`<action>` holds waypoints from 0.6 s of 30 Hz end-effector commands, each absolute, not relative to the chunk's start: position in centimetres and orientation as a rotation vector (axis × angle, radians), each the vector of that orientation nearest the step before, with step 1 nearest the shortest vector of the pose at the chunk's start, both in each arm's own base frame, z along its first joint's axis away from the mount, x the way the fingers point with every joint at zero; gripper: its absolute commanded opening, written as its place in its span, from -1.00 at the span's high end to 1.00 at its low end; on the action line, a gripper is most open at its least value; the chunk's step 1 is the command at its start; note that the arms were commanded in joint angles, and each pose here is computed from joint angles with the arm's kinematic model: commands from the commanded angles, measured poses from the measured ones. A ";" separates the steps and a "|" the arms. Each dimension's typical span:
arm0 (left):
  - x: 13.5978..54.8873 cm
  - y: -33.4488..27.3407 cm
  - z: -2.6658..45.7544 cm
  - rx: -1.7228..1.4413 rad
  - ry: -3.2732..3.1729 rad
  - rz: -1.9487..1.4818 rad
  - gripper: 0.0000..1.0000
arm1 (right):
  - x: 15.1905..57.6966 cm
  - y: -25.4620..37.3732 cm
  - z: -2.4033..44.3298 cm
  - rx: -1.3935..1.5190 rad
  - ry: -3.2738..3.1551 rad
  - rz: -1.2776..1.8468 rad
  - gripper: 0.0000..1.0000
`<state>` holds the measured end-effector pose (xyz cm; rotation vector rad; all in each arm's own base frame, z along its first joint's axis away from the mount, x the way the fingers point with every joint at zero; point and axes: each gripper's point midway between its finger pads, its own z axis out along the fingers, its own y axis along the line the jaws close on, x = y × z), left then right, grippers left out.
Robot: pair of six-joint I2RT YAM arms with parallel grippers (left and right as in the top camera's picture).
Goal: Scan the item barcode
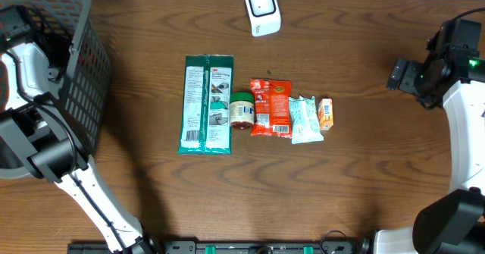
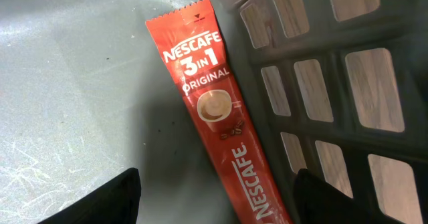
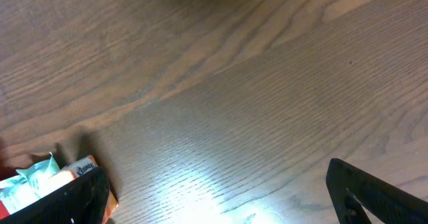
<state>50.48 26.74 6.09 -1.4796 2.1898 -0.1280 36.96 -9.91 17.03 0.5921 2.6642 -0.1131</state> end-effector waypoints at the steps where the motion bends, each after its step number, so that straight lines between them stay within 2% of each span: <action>1: 50.5 26.7 4.3 -1.503 2.205 -0.110 -0.46 | 37.1 -10.0 17.4 0.592 2.653 -0.120 -0.99; 11: 49.6 26.7 -0.4 -1.556 2.271 -0.055 -0.46 | 37.1 -10.0 17.4 0.592 2.653 -0.120 -0.98; 12: 48.9 26.7 -1.4 -1.578 2.294 -0.023 -0.40 | 37.1 -10.0 17.4 0.592 2.653 -0.120 -0.98; 14: 48.1 26.8 -1.8 -1.599 2.312 0.025 -0.14 | 37.1 -10.0 17.4 0.592 2.653 -0.120 -0.99; 18: 46.6 27.2 -2.0 -1.627 2.337 0.118 -0.05 | 37.1 -10.0 17.4 0.592 2.653 -0.120 -0.98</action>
